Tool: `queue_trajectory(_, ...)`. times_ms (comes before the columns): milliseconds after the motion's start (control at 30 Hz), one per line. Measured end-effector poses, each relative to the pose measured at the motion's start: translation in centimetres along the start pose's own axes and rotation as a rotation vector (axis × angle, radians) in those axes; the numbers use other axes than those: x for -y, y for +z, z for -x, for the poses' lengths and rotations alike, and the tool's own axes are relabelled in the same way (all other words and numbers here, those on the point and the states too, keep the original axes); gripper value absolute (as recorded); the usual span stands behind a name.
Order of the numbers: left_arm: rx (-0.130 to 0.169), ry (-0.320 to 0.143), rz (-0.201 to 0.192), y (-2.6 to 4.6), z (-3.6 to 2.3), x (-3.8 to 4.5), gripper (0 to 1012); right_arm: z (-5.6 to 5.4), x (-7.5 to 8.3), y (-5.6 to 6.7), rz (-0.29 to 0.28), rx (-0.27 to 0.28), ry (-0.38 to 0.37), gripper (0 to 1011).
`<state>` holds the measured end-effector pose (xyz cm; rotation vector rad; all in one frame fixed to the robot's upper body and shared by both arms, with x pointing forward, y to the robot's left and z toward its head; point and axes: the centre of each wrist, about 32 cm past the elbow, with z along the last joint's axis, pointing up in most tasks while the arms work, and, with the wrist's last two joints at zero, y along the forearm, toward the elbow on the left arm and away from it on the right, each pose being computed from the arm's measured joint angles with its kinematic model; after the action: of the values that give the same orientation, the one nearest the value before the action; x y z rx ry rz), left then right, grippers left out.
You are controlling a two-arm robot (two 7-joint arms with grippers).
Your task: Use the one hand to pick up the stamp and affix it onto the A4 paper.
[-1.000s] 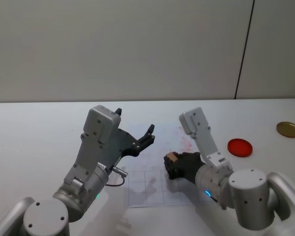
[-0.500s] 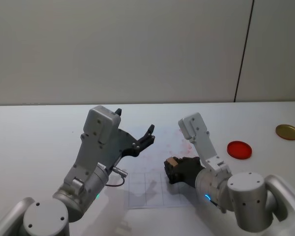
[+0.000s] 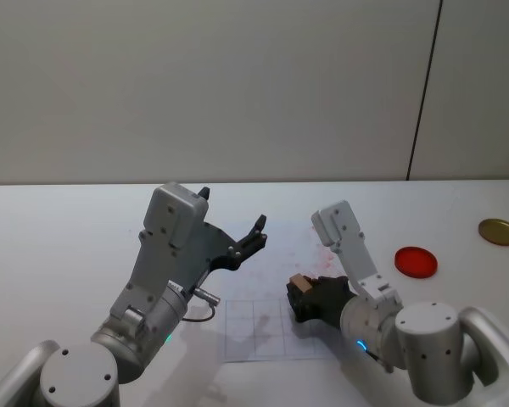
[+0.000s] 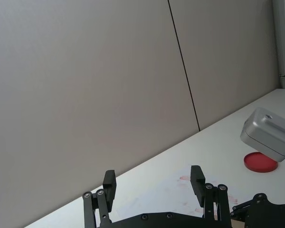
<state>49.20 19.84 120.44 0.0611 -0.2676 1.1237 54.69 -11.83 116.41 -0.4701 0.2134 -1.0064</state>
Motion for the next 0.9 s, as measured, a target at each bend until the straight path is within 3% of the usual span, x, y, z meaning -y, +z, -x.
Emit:
queue_trajectory(467, 0.000, 0.000, 0.000, 0.00, 0.00, 0.00, 993, -0.1, 1.1, 0.6, -0.068, 0.027, -0.021, 219)
queue_trajectory(900, 0.000, 0.000, 0.000, 0.00, 0.00, 0.00, 993, -0.8, 4.3, 4.5, -0.262, 0.053, -0.089, 219)
